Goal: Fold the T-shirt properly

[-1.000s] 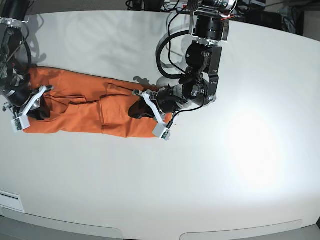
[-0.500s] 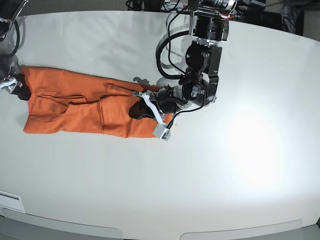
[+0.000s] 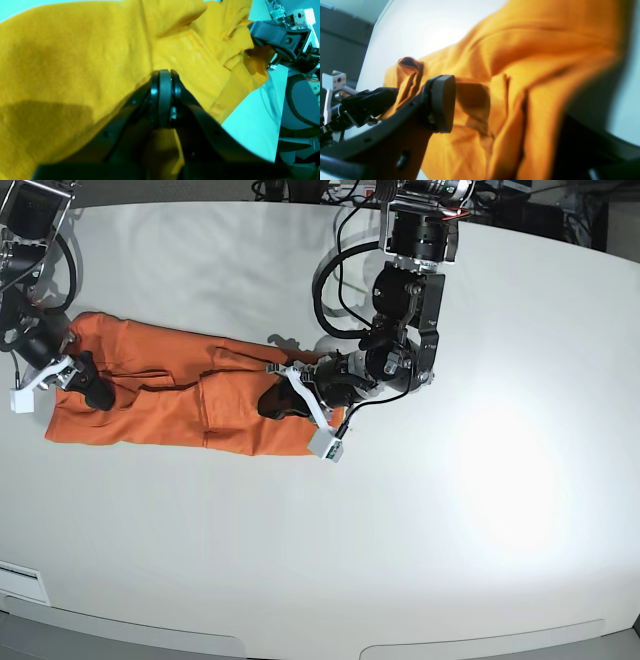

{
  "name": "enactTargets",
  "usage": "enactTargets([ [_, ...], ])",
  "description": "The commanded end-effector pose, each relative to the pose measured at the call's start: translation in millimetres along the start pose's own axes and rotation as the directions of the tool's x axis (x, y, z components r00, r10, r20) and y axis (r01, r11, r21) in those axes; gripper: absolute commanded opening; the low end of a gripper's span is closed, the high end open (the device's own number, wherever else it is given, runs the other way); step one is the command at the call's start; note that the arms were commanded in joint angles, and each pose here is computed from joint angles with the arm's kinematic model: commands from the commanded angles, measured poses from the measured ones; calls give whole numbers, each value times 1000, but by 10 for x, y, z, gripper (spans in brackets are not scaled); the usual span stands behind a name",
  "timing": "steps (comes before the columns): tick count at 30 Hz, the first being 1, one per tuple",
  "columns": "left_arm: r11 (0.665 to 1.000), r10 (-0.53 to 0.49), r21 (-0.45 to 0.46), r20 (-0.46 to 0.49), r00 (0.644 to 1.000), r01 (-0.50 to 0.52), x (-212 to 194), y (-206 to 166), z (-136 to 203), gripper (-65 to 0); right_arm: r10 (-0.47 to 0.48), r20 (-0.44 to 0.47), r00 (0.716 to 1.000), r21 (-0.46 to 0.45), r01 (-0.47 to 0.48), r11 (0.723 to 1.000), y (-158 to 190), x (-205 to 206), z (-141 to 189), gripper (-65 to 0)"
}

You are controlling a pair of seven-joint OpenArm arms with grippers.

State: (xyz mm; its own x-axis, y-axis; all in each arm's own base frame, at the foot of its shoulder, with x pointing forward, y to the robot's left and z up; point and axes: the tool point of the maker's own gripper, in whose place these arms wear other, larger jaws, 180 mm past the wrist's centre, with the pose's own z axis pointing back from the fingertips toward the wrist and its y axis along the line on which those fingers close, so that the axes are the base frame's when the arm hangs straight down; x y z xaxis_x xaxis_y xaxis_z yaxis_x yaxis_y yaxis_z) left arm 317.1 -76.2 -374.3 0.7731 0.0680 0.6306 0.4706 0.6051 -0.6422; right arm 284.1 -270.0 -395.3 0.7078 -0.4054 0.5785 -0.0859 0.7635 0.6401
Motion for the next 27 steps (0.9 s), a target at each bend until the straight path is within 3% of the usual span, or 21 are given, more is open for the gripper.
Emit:
enactTargets([
  [1,1000,25,5,-25,999,-25,-45,-3,-10,-650,13,-127,992,-59,-21,998,-109,-204,16,-322],
  [2,1000,24,5,-25,999,-24,-43,-3,-10,-650,23,-128,992,-61,-31,998,-106,-174,0,-373],
  [5,1000,24,4,-23,999,-24,-36,-6,-11,-650,54,-137,989,-84,-66,994,-146,-87,6,-640],
  [9,999,-2,-39,-1,1000,2,75,-90,-8,-650,83,-112,990,-108,-95,990,-194,115,74,-650],
  [12,985,-55,-160,45,997,62,255,-358,50,-650,138,-145,980,-167,-162,973,-305,234,161,-650],
  [15,947,-132,-281,100,986,156,451,-663,163,-650,202,-160,966,-201,-233,952,-325,380,255,-650],
  [17,921,-181,-325,125,975,213,568,-810,236,-569,249,-163,955,-216,-281,935,-305,494,313,-650],
  [21,900,-266,-325,119,957,290,701,-897,305,-434,371,-207,905,-272,-418,867,-273,706,428,-650],
  [27,912,-331,-240,52,942,334,651,-626,355,-427,519,-217,827,-363,-561,744,-14,1067,536,-650],
])
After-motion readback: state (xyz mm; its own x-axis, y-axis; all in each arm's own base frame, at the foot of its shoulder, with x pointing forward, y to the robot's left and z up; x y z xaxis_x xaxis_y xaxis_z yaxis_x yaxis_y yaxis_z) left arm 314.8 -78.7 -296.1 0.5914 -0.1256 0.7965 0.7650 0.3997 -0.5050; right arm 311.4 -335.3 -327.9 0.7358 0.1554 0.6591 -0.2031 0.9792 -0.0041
